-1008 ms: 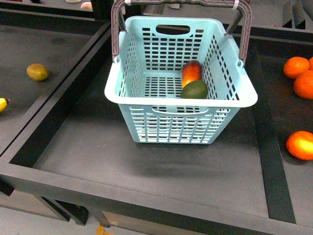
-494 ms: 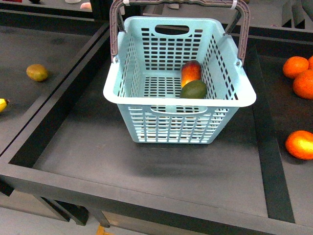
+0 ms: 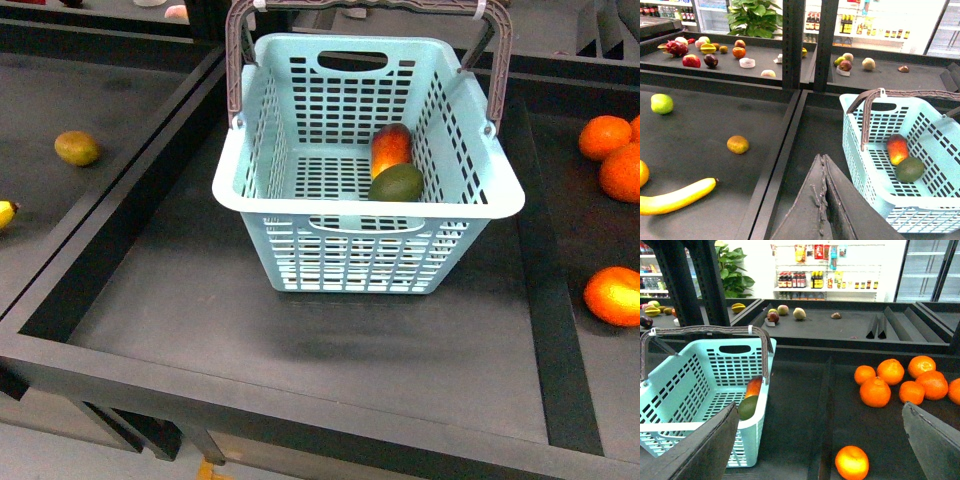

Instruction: Pick mango and avocado into basket

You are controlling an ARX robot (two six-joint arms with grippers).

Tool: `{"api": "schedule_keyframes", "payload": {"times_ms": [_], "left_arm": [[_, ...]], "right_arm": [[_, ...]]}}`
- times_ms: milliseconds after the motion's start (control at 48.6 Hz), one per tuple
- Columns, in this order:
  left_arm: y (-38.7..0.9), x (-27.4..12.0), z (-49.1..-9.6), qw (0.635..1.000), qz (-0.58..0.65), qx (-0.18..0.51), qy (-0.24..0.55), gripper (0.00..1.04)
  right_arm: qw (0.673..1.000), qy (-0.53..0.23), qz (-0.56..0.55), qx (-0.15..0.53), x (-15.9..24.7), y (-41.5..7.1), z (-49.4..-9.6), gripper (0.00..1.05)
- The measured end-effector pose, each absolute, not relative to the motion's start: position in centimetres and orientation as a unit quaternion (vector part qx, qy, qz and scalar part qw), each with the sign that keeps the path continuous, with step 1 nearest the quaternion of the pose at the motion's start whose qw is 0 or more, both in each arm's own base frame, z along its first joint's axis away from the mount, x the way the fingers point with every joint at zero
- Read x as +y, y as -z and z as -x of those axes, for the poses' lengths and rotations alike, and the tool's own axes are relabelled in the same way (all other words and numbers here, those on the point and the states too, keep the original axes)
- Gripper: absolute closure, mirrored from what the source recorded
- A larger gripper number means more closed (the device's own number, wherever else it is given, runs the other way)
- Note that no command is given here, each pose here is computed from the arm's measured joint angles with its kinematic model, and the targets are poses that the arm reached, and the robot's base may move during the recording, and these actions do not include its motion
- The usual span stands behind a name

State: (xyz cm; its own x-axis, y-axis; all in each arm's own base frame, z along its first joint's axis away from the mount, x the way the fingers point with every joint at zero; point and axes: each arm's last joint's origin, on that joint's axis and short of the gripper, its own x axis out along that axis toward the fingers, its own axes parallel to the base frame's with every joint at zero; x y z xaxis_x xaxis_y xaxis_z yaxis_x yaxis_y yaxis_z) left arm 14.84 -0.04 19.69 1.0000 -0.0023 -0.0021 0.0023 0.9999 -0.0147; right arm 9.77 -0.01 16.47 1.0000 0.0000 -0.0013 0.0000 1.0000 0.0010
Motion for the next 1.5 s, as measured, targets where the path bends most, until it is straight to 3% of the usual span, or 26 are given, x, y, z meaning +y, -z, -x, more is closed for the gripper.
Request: {"api": "schedule_keyframes", "payload": {"times_ms": [576, 1378, 1502], "left_arm": [[-17.2, 0.0, -12.1, 1.000, 0.005, -0.005, 0.001, 1.02], [-17.0, 0.0, -9.7, 1.000, 0.004, -0.008, 0.001, 1.02], [-17.0, 0.0, -9.7, 1.000, 0.004, -0.008, 0.001, 0.79]], "right_arm": [[1.000, 0.000, 0.000, 0.001, 0.0, -16.5, -9.8, 0.08], [1.000, 0.000, 0.000, 0.001, 0.0, -16.5, -9.8, 0.08], [1.000, 0.000, 0.000, 0.001, 0.0, -16.5, -9.8, 0.08]]}}
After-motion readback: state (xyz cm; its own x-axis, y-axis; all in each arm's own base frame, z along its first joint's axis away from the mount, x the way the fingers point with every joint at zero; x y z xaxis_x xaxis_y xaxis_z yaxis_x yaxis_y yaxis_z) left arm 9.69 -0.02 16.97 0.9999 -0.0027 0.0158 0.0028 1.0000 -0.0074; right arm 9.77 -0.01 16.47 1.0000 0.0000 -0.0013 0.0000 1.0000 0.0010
